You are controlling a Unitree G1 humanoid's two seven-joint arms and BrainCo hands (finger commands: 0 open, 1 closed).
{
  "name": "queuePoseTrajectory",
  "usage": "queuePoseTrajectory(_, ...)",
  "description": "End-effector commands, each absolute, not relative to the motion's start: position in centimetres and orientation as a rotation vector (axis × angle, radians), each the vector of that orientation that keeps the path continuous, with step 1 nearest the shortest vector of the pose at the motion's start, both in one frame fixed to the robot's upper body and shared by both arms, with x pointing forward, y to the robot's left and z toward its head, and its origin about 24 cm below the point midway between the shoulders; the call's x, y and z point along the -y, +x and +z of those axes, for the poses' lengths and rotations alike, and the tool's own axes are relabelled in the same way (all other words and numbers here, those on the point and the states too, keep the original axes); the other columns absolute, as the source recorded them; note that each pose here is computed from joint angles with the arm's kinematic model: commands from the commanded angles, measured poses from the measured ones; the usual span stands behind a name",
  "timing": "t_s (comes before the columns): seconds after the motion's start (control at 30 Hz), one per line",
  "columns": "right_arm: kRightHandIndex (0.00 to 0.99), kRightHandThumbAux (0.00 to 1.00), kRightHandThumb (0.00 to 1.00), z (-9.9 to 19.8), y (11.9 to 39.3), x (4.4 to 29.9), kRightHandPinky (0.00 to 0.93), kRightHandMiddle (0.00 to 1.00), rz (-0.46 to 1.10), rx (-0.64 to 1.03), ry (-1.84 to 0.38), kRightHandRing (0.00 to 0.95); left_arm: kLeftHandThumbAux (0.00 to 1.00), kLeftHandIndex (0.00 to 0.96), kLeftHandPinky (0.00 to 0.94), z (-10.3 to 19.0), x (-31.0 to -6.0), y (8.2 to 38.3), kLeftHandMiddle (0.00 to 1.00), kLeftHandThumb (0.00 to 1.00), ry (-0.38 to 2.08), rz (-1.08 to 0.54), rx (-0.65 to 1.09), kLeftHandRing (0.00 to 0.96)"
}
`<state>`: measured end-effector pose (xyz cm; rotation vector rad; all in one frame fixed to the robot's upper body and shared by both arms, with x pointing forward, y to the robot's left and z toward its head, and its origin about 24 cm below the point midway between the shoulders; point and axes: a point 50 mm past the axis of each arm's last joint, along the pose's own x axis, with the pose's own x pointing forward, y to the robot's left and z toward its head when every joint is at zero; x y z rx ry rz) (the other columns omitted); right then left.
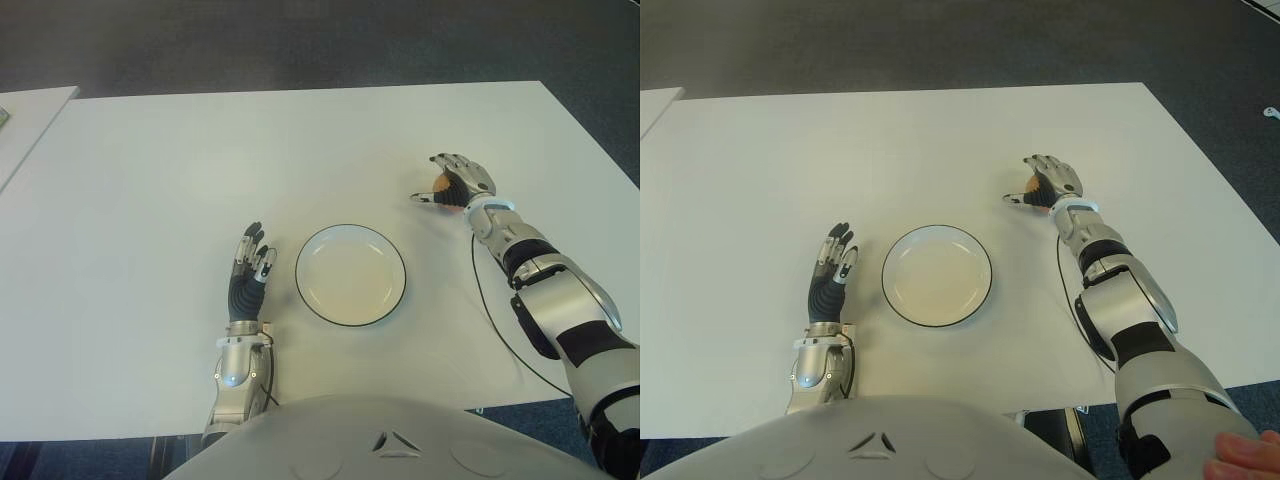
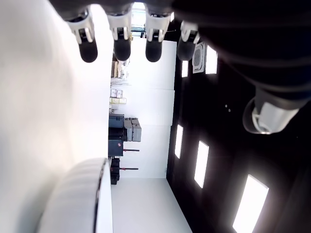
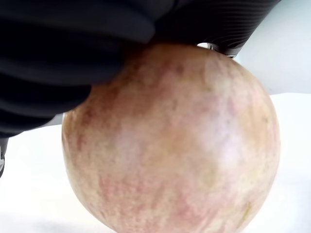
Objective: Put the apples into the plate.
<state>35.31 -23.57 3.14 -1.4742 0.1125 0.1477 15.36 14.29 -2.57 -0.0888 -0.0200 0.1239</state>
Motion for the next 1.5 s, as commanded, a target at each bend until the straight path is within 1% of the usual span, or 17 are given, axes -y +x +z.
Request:
queuePoseTrajectory(0.03,0.0,0.357,0.304,0.8,33.8,24.2,0.032,0.0,0.189,-0.231,-1.477,0.0,0.439,0.0,0.0,-4.1,-14.5,14.2,0.0,0.006,-0.074,0.125,-0.079,0.0)
queuePoseTrajectory(0.5,0.0,0.36,0.307,0.8,33.7,24.4,0.038,0.0,0.198,-0.225,-1.508,0.0,0.444,0.0,0.0,-4.1,-14.8,14.2,0.0,0.01,-0.073,0.133,-0.078,0.0)
queuePoseTrajectory(1.03,0.0,0.399,0.341,0.5,33.4,24.9,0.046,0.0,0.222,-0.239,-1.561,0.0,0.447,0.0,0.0,-4.1,-14.9,14.2,0.0,0.007,-0.105,0.139,-0.074,0.0)
queuePoseTrajectory(1.13,0.0,0.41,0.361,0.4,33.3,24.8,0.071,0.0,0.229,-0.234,-1.568,0.0,0.444,0.0,0.0,-4.1,-14.9,14.2,0.0,0.008,-0.086,0.14,-0.067,0.0)
queuePoseTrajectory(1.33,0.0,0.426,0.41,0.1,33.1,24.8,0.129,0.032,0.231,-0.23,-1.575,0.046,0.445,0.0,0.0,-4.1,-15.0,14.2,0.0,0.011,-0.065,0.138,-0.066,0.0)
queuePoseTrajectory(1.4,0.021,0.432,0.426,-0.1,33.0,24.7,0.147,0.059,0.232,-0.23,-1.579,0.07,0.45,0.0,0.0,-4.1,-15.0,14.2,0.0,0.012,-0.062,0.137,-0.063,0.0)
queuePoseTrajectory(1.47,0.167,0.46,0.481,-0.3,32.9,24.6,0.215,0.154,0.233,-0.23,-1.584,0.153,0.46,0.0,0.0,-4.1,-15.0,14.2,0.0,0.013,-0.061,0.136,-0.06,0.0)
queuePoseTrajectory(1.5,0.196,0.465,0.493,-0.3,32.8,24.5,0.231,0.174,0.233,-0.229,-1.586,0.17,0.462,0.0,0.0,-4.1,-15.0,14.1,0.0,0.013,-0.061,0.136,-0.058,0.0)
